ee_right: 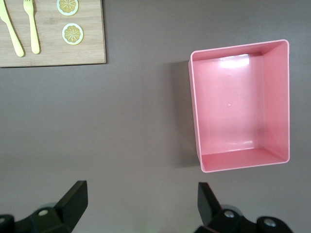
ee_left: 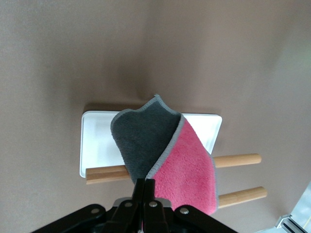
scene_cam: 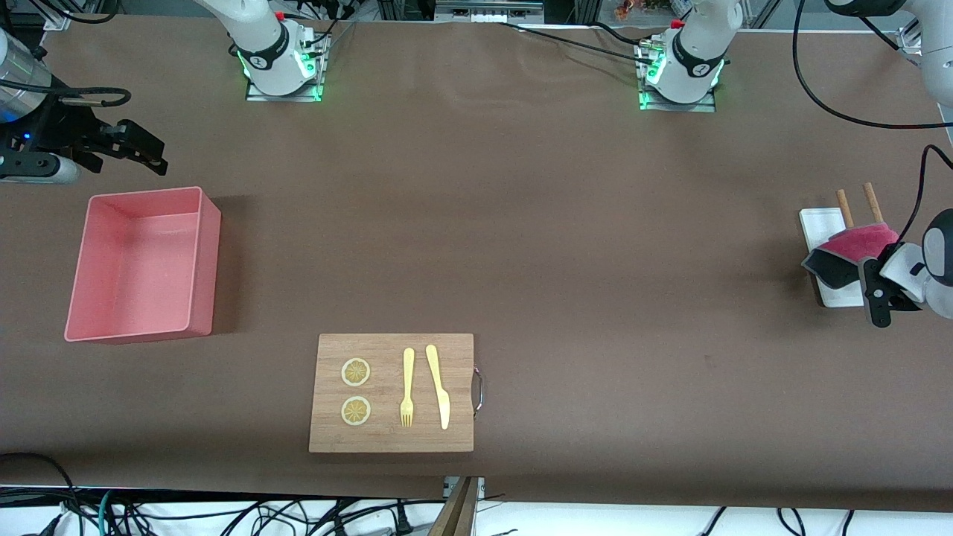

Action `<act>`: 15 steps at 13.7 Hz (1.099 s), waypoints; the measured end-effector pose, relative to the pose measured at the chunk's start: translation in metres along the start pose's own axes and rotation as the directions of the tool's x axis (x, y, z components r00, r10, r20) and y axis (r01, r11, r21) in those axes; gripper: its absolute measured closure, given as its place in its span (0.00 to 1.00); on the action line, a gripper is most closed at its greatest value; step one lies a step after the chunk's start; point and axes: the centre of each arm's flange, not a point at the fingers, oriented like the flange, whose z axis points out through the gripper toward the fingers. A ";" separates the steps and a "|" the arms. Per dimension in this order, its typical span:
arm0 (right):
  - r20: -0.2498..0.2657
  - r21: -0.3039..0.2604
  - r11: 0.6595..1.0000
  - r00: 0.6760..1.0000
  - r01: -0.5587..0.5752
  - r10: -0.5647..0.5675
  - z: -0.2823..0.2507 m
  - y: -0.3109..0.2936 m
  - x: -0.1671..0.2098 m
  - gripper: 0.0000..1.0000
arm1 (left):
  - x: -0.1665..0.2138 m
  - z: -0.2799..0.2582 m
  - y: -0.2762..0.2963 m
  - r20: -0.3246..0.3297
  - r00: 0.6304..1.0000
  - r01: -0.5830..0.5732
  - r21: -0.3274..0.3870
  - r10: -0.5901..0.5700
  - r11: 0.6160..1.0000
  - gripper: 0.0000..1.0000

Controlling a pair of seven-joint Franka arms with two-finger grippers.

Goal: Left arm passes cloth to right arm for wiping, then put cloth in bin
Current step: 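Lift the cloth with the left gripper and carry it toward the right gripper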

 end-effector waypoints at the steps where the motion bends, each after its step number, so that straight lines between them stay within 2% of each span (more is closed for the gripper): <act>1: 0.000 0.000 1.000 1.000 0.000 0.000 0.000 0.000 0.000 0.00 | 0.002 -0.009 0.005 0.005 1.000 0.007 -0.008 -0.006 1.000 0.98; 5: 0.000 0.000 1.000 1.000 0.000 0.000 0.000 0.000 0.000 0.00 | 0.036 -0.066 0.040 0.039 0.998 0.052 -0.052 -0.050 0.997 0.98; 11: 0.000 0.000 1.000 1.000 0.000 0.000 0.000 0.000 0.000 0.00 | 0.102 -0.157 0.104 0.003 0.977 0.212 -0.168 -0.215 0.963 0.98; 13: 0.000 0.000 1.000 1.000 0.000 0.000 0.000 0.000 0.000 0.00 | 0.132 -0.177 0.121 -0.037 0.960 0.265 -0.216 -0.279 0.940 0.98; 15: 0.001 0.000 1.000 1.000 -0.003 0.003 0.000 0.002 0.000 0.00 | 0.161 -0.184 0.130 -0.114 0.928 0.311 -0.291 -0.356 0.905 0.98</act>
